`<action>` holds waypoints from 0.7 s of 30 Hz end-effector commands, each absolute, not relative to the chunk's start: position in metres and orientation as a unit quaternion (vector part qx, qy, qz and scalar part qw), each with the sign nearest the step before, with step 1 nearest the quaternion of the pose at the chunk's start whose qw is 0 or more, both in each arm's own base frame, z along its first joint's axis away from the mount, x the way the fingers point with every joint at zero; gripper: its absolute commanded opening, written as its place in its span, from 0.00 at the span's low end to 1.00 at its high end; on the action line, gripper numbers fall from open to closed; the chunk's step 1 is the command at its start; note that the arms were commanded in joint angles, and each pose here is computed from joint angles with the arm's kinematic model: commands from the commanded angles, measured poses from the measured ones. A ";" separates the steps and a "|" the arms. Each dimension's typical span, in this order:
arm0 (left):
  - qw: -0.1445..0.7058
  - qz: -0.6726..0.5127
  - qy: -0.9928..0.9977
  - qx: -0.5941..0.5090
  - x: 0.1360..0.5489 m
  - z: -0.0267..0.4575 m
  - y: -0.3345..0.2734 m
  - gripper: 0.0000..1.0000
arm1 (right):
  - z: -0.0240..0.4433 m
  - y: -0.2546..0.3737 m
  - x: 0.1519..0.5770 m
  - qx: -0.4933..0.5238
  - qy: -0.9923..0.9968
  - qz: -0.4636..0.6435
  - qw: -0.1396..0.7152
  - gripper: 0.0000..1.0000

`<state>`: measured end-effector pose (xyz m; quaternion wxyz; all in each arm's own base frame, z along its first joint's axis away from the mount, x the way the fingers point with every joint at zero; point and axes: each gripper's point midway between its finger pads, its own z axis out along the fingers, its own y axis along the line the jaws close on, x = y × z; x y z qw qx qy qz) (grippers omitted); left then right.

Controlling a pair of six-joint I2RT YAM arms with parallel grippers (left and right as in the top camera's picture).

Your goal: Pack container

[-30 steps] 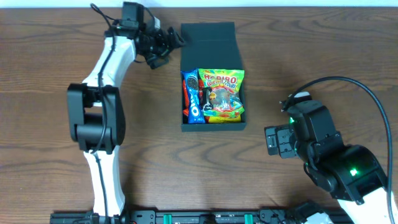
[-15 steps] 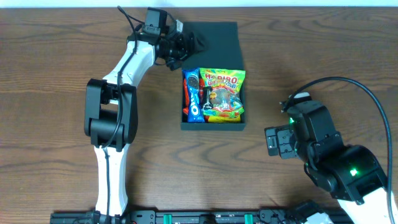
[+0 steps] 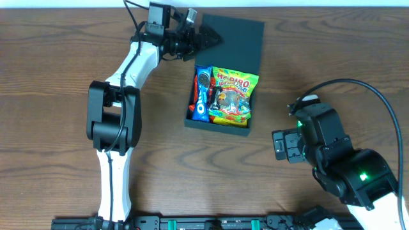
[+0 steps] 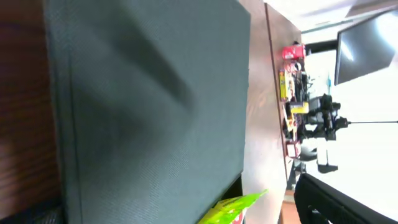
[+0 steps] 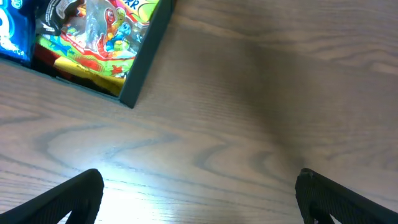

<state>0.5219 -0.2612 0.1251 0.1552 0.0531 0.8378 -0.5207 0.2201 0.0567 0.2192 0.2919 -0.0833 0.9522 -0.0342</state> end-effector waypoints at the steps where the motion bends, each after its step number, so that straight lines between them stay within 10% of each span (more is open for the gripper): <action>1: 0.214 -0.537 0.806 0.124 0.530 0.175 -0.268 0.96 | 0.220 0.052 0.221 -0.069 0.953 -0.036 0.294 0.99; 21: 0.236 -0.491 0.815 0.197 0.478 0.253 -0.247 0.96 | 0.222 0.053 0.223 -0.068 0.951 -0.034 0.300 0.99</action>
